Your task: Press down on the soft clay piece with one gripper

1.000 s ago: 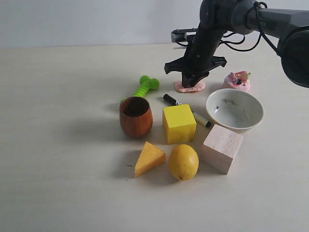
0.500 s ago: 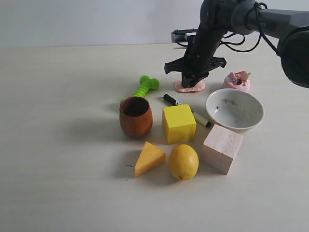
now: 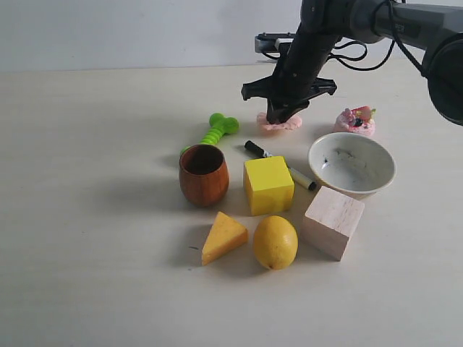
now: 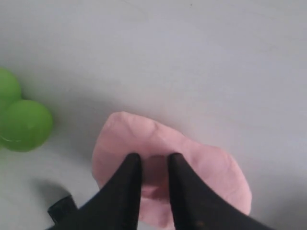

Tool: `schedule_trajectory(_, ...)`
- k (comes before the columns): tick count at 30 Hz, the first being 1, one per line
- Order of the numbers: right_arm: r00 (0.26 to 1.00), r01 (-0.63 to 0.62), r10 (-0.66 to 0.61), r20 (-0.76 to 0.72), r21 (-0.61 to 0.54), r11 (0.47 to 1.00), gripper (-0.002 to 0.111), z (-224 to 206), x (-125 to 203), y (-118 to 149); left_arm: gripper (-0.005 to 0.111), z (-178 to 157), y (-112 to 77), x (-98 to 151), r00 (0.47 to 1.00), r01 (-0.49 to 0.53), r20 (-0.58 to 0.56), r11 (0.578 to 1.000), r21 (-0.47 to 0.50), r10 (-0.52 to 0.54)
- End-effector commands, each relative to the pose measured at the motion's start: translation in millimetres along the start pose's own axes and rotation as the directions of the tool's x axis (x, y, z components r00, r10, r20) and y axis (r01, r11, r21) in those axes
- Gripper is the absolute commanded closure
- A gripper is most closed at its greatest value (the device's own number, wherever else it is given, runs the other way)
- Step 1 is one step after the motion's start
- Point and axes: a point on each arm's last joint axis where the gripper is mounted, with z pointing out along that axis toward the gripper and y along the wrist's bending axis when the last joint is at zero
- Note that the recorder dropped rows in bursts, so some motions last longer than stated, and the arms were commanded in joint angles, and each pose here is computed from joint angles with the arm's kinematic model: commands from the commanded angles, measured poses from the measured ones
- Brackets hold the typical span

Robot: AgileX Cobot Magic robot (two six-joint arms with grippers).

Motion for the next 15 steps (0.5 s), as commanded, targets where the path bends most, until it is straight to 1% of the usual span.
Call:
schedule_trajectory(1, 1.000, 0.022, -0.021, -0.012, 0.032, 0.999, 0.099, -6.1, 1.1, -1.3, 0.107, -0.8, -0.6, -2.1, 1.000, 0.007, 0.019, 1.000, 0.008, -0.007)
schedule_trajectory(2, 1.000, 0.023, -0.022, -0.019, 0.034, 0.999, 0.108, -6.2, 1.7, -1.5, 0.107, -0.8, -0.6, -2.1, 1.000, 0.007, 0.019, 1.000, 0.008, -0.007)
schedule_trajectory(5, 0.999, 0.032, -0.030, -0.025, 0.050, 0.998, 0.108, -5.2, 2.2, -3.2, 0.107, -0.8, -0.6, -2.1, 1.000, 0.007, 0.019, 1.000, 0.008, -0.007)
schedule_trajectory(15, 0.999, 0.041, -0.041, -0.004, 0.050, 0.998, 0.108, -5.2, 0.2, -3.1, 0.107, -0.8, -0.6, -2.1, 1.000, 0.007, 0.019, 1.000, 0.008, -0.007)
